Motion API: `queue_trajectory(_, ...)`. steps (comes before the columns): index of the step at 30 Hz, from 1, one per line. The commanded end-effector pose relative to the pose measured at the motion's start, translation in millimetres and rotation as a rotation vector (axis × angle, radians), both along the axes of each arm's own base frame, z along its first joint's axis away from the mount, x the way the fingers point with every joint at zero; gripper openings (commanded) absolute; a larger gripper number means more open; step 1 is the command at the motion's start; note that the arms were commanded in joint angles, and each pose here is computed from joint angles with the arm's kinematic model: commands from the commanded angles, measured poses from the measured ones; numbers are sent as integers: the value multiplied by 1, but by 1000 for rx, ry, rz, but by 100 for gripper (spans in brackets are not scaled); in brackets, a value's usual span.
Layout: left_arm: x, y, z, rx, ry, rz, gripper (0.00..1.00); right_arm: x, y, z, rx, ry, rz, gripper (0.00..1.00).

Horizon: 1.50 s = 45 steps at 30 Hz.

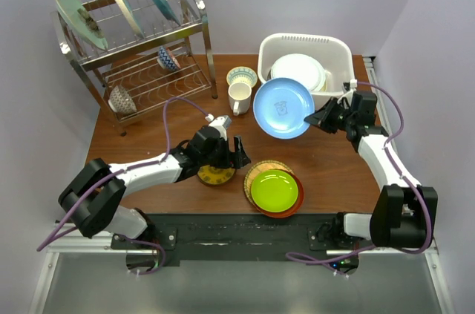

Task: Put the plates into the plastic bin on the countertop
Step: Place the plate in the plastic bin.

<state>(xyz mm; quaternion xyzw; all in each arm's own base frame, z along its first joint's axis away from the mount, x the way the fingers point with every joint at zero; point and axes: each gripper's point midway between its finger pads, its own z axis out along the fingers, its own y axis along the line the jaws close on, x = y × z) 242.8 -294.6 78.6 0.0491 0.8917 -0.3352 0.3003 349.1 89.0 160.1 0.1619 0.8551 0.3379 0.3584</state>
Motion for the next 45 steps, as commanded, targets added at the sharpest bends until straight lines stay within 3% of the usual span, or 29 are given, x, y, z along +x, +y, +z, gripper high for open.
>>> queue_trajectory(1,1,-4,4,-25,-14,-5,90,22,4,38,29,-87,14,0)
queue_trajectory(14,0,-4,-2,-7,-7,-11,90,70,-1,86,34,-163,-21,0)
queue_trajectory(45,2,1,-11,62,0,-21,89,170,-36,76,-4,-108,-194,0)
